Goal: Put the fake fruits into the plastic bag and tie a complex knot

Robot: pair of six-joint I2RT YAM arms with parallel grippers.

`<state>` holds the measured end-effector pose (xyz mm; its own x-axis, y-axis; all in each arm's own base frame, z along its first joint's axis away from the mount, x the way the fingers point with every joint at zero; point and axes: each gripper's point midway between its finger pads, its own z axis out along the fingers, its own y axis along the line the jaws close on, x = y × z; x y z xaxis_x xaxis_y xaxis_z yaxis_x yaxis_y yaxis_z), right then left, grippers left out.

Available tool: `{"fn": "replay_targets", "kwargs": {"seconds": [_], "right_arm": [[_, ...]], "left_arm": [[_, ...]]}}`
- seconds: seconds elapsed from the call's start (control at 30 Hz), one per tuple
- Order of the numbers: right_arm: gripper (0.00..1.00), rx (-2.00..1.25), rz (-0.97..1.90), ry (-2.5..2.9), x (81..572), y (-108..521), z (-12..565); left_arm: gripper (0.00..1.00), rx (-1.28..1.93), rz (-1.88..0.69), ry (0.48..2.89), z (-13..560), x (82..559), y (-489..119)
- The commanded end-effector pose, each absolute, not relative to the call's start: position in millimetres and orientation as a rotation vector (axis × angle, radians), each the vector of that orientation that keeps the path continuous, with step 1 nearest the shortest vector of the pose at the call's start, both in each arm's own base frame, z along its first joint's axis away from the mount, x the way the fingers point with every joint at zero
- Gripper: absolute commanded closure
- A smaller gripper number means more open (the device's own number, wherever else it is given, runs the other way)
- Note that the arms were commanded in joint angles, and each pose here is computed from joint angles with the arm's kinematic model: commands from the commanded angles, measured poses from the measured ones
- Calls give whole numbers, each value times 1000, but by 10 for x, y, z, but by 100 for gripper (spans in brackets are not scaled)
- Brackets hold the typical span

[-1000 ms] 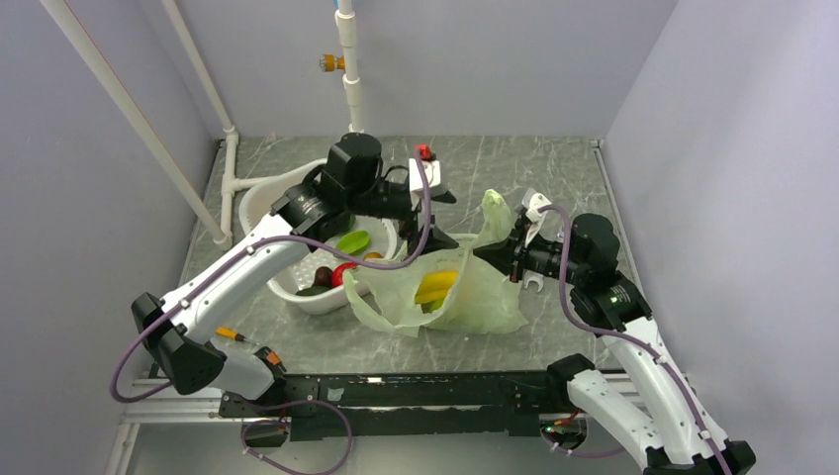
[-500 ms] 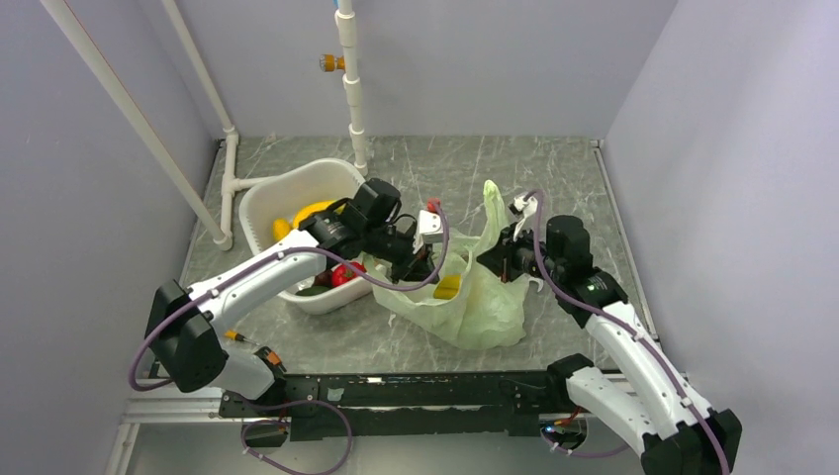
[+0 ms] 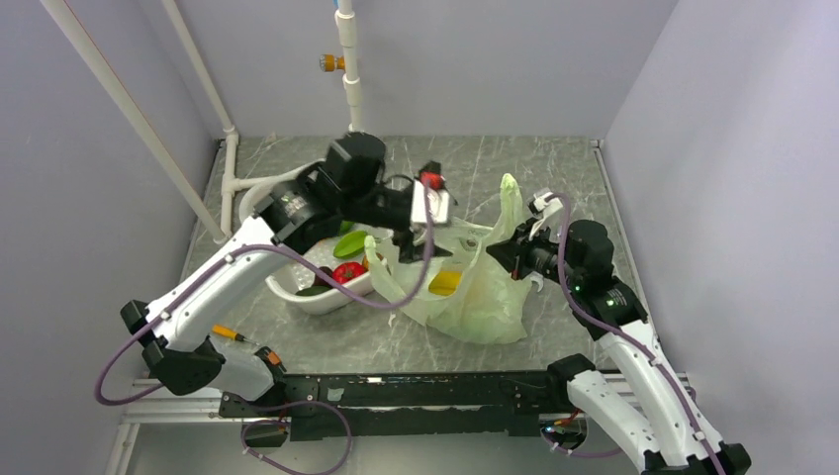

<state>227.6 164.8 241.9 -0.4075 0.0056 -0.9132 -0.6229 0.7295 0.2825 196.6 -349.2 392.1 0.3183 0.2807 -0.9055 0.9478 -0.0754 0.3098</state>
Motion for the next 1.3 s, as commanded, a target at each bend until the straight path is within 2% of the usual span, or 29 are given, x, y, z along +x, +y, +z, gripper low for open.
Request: {"fn": "replay_targets", "kwargs": {"seconds": [0.0,0.07,0.17,0.27,0.3,0.37,0.4,0.43,0.5,0.53,0.57,0.6,0.67,0.7,0.73,0.87,0.93,1.03,1.1,1.27], "right_arm": [[100,-537,738,1783,2216,1650,2718],[100,-551,736,1779,2199,1651,2740],[100,-569,732,1766,2153,1640,2782],[100,-572,708,1779,2101,1590,2769],[100,-563,695,1792,2094,1565,2747],[100,-538,674,1826,2095,1515,2664],[100,-518,666,1841,2105,1493,2617],[100,-490,656,1858,2124,1469,2571],[100,-435,649,1890,2175,1440,2491],[100,-410,655,1911,2204,1440,2450],[100,-390,667,1924,2222,1452,2431],[100,-385,694,1930,2228,1488,2428],[100,-374,739,1927,2251,1550,2444],[100,-373,756,1921,2262,1577,2456],[100,-370,767,1919,2277,1594,2464],[100,-376,776,1920,2311,1620,2478],[100,-381,777,1916,2304,1625,2486],[100,-386,775,1907,2295,1619,2499],[100,-390,771,1911,2285,1614,2496],[100,-413,776,1886,2254,1621,2526]], "left_arm": [[10,1629,-491,1377,3258,2302,-3581],[1,1527,-388,1519,3070,2543,-3586],[1,1447,-272,1716,2636,2730,-3444],[3,1366,-235,1806,2359,2858,-3108],[13,1368,-272,1818,2281,2842,-3009],[48,1405,-363,1820,2102,2723,-2834],[72,1452,-449,1800,2014,2591,-2802],[85,1519,-534,1752,1962,2436,-2766],[92,1659,-648,1620,1823,2102,-2691],[91,1680,-667,1519,1873,2015,-2702],[85,1670,-675,1439,1972,1952,-2707],[70,1668,-684,1383,2048,1914,-2721],[33,1640,-687,1336,2259,1937,-2786],[24,1608,-688,1352,2384,1998,-2828],[19,1560,-679,1391,2532,2105,-2872],[11,1391,-620,1526,3176,2609,-3039],[12,1306,-614,1512,3555,2773,-3147],[5,1249,-630,1439,3972,2803,-3353],[2,1289,-644,1407,4074,2714,-3500],[1,1363,-802,1564,3673,2598,-3813]]}}
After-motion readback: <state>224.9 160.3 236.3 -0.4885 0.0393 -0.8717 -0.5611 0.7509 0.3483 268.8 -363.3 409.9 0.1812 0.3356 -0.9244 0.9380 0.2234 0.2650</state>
